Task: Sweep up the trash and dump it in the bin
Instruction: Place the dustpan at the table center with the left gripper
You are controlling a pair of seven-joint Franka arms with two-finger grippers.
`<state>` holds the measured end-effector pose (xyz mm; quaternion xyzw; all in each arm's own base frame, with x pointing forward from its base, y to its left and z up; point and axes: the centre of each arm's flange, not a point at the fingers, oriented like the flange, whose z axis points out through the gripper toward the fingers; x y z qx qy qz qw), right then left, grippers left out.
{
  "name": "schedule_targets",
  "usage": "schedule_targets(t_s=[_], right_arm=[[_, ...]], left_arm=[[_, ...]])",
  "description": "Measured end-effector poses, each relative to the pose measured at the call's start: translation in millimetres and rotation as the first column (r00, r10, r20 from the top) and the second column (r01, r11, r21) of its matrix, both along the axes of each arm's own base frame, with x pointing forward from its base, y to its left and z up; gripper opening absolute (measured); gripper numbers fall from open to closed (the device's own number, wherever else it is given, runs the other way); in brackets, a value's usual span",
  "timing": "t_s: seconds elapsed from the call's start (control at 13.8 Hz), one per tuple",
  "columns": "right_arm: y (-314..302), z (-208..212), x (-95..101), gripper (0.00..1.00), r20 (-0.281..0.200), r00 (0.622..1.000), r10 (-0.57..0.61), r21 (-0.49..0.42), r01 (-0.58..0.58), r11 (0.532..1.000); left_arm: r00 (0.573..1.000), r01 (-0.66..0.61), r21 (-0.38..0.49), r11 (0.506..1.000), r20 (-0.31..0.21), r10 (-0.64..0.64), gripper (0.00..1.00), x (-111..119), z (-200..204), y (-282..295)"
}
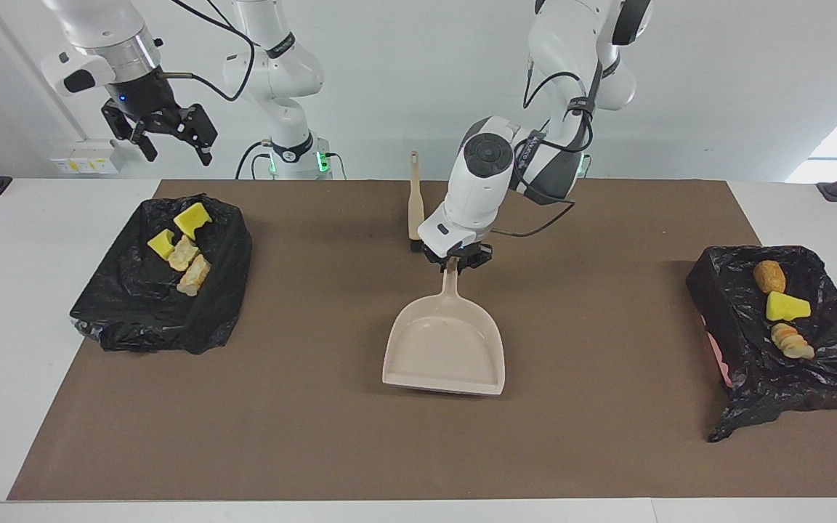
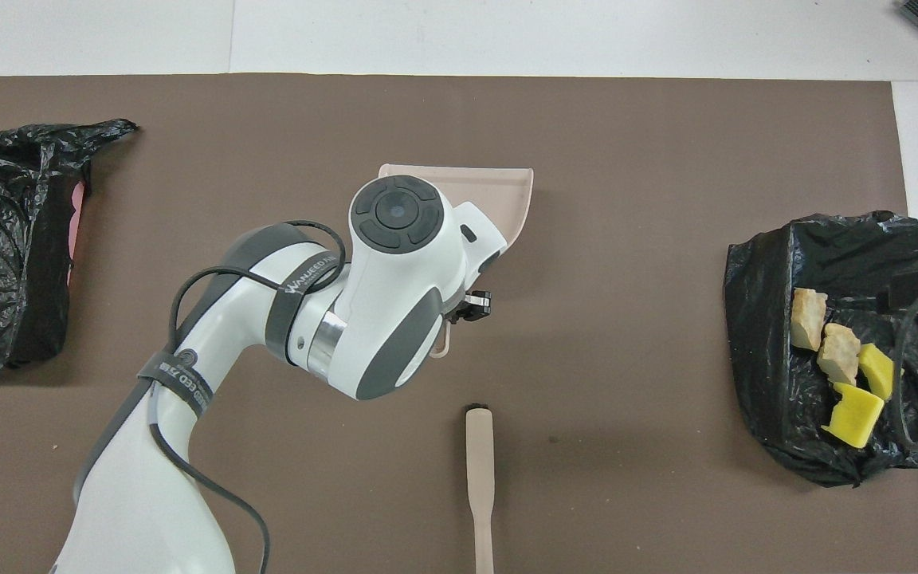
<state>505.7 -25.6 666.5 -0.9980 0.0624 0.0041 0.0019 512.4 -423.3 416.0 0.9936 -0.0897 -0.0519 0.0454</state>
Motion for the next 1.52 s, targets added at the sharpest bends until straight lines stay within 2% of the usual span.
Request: schedule_targets(t_s=[0.29, 0.51, 0.72, 0.94, 1.16, 1.37, 1.44, 1.52], right_arm=[[1, 1, -0.5, 1.00, 0.002, 1.000, 0.001, 0.000, -0.001, 1.000], [2, 1, -0.4, 1.00, 0.002, 1.000, 0.004, 0.000, -0.004, 1.000], [7, 1, 0.0, 1.00, 0.004, 1.000, 0.013, -0.001, -0.013, 1.000], [10, 2, 1.5, 1.00, 0.017, 1.000, 0.019, -0.002, -0.019, 1.000], [11, 2, 1.7, 1.00, 0.019, 1.000, 0.021, -0.002, -0.021, 1.000], [11, 2, 1.7, 1.00, 0.018, 1.000, 0.021, -0.002, -0.021, 1.000], [11, 2, 1.7, 1.00, 0.018, 1.000, 0.021, -0.002, -0.021, 1.000], [11, 2, 2.3, 1.00, 0.022, 1.000, 0.022, -0.002, -0.022, 1.000]], left_arm=[[0.999, -0.029, 0.060, 0.998, -0.012, 0.030, 0.31, -19, -15, -21], [0.998, -0.054, 0.094, 0.994, -0.021, 0.056, 0.31, -23, -35, -30], [0.996, -0.092, 0.126, 0.988, -0.002, 0.093, 0.31, -24, -52, -36], [0.993, -0.115, 0.114, 0.987, 0.023, 0.113, 0.32, -16, -42, -34], [0.991, -0.131, 0.090, 0.987, 0.049, 0.127, 0.59, -11, -24, -33], [0.989, -0.143, 0.090, 0.986, 0.058, 0.139, 0.96, -7, -20, -29], [0.985, -0.161, 0.086, 0.983, 0.070, 0.155, 1.00, 1, -13, -20], [0.982, -0.178, 0.079, 0.981, 0.082, 0.171, 1.00, 10, -4, -7]])
